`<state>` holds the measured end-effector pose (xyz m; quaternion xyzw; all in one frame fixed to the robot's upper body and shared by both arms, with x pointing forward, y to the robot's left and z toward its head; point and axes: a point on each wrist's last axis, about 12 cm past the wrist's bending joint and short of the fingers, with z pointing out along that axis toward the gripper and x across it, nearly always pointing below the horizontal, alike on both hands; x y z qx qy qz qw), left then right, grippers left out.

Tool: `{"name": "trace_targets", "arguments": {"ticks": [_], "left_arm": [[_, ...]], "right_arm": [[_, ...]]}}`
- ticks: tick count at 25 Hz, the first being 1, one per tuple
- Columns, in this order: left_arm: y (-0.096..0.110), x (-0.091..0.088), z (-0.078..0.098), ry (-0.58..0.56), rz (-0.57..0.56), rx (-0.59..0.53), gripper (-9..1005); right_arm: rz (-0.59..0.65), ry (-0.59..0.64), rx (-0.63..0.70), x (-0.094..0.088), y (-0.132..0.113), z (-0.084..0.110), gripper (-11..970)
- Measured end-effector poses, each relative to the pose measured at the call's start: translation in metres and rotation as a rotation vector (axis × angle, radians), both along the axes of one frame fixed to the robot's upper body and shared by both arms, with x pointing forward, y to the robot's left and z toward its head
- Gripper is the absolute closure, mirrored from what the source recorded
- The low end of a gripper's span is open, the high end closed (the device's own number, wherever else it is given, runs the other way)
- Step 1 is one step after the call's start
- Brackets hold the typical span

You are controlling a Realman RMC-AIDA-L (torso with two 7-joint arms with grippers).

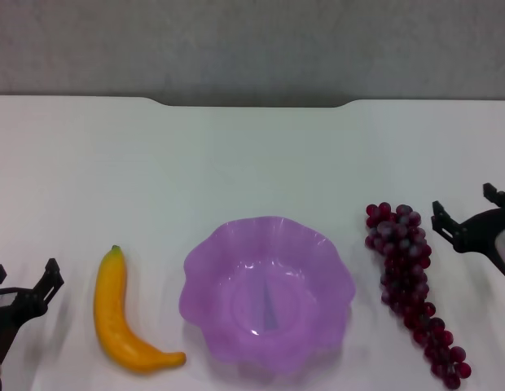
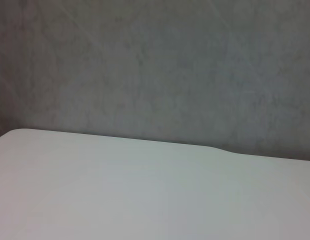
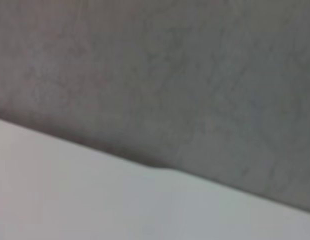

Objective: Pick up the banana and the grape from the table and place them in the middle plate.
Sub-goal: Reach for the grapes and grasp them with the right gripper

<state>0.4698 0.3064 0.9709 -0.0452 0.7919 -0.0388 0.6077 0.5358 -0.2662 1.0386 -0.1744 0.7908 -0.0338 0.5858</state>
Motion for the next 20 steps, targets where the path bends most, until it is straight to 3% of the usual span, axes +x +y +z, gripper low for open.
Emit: {"name": "trace_targets", "arguments": {"ticks": [7, 16, 20], "left_arm": [[0.000, 0.000, 0.000, 0.000, 0.001, -0.001, 102], [-0.001, 0.002, 0.001, -0.002, -0.002, 0.001, 103], [-0.001, 0.002, 0.001, -0.003, -0.002, -0.001, 103]], "right_arm": [[0.018, 0.237, 0.076, 0.015, 0.002, 0.033, 141], [-0.001, 0.449, 0.231, 0.029, 0.004, 0.075, 144], [-0.018, 0.534, 0.242, 0.035, 0.002, 0.074, 146]]}}
